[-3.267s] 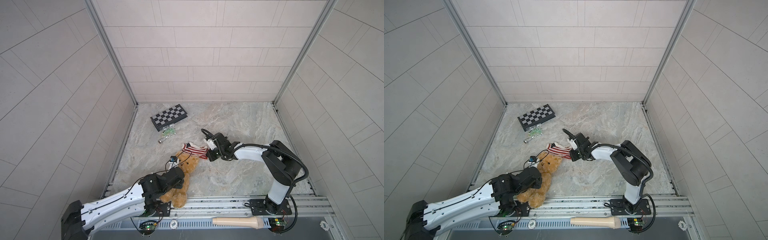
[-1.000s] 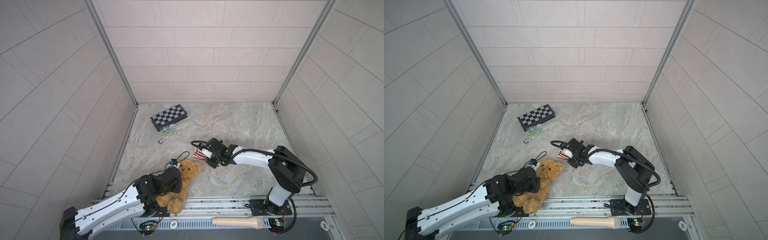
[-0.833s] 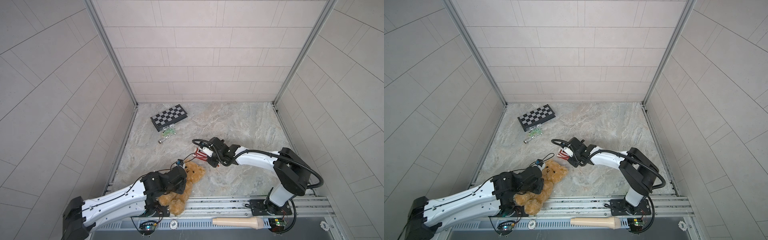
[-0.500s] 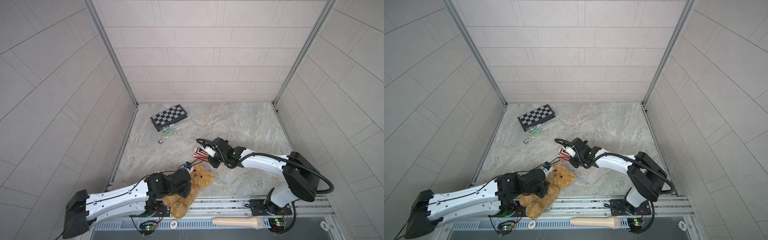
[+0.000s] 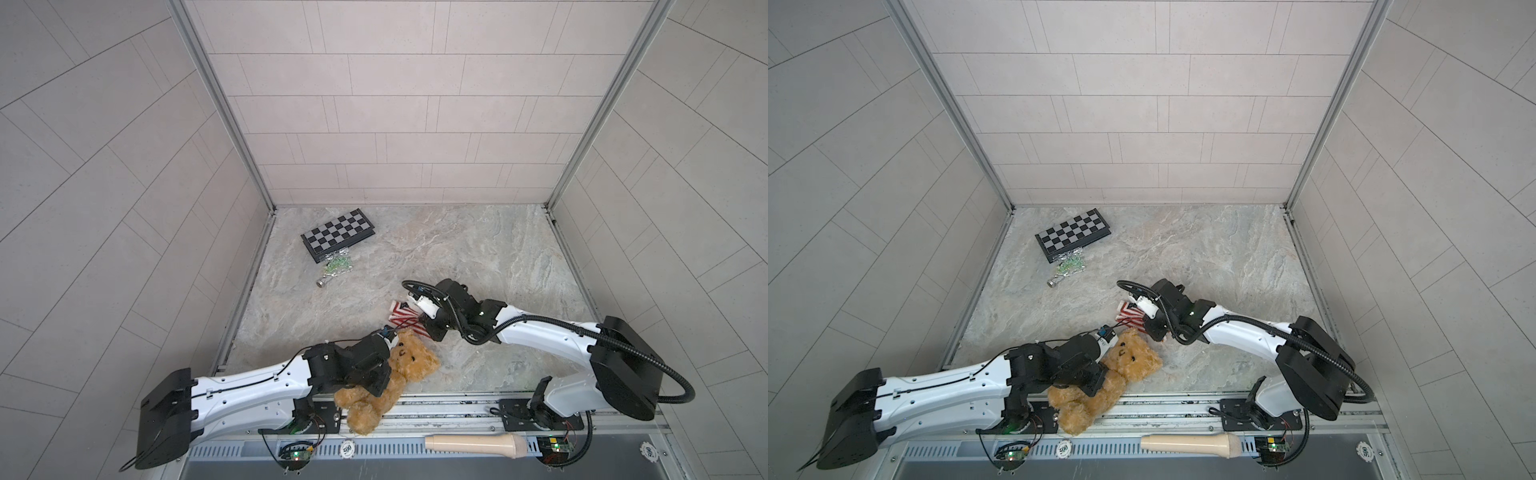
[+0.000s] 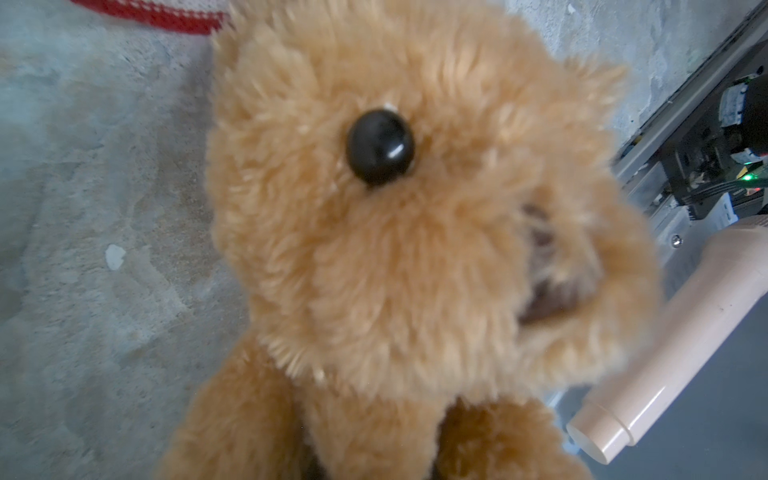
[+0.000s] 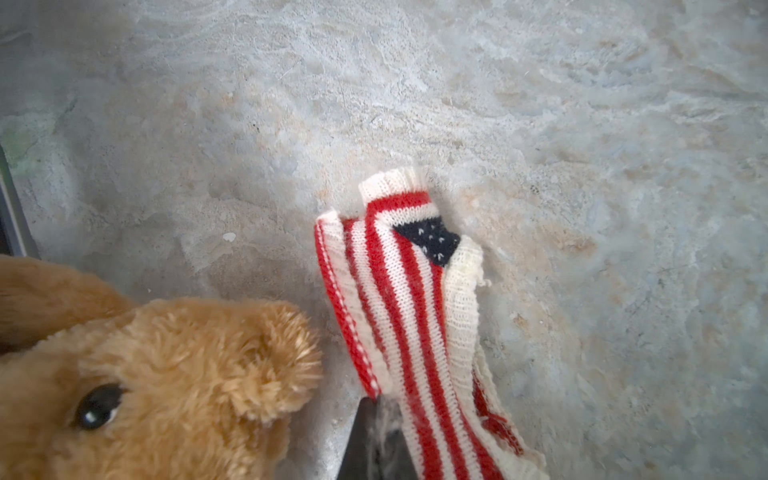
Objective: Dress the teddy bear
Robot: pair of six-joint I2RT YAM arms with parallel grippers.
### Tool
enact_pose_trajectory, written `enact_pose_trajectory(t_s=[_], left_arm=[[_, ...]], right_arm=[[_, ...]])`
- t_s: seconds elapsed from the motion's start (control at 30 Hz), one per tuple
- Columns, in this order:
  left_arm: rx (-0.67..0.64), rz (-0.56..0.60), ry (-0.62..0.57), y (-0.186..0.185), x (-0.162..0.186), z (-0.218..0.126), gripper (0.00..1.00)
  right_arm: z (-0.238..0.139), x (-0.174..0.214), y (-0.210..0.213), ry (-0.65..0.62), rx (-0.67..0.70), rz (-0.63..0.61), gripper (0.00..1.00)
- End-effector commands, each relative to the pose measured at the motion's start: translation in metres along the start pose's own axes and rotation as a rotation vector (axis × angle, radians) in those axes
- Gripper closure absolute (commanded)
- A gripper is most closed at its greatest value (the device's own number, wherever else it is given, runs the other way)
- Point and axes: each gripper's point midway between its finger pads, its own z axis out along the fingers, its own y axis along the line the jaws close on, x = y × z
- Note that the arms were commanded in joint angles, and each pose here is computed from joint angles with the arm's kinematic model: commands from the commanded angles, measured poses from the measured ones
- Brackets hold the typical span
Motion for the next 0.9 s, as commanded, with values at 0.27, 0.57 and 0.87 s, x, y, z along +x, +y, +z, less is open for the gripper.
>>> enact_pose_trajectory(t_s=[0.27,0.57,0.87], left_arm=[[-0.057,-0.083,0.006,0.023,-0.017,-0.006,1.00],[-0.135,-0.150,-0.011,0.037,-0.024,0.011,1.00],[-0.181,-0.184,-0.037,0.044,-0.030,0.016,1.00]], right_arm=[[-0.013,0.001,0.015,-0.047,-0.055,-0.041,1.00],[-0.017,-0.003,0.023,-0.067,-0.081,-0.043,1.00],[-0.018,0.001,0.027,-0.071,-0.100,-0.027,1.00]])
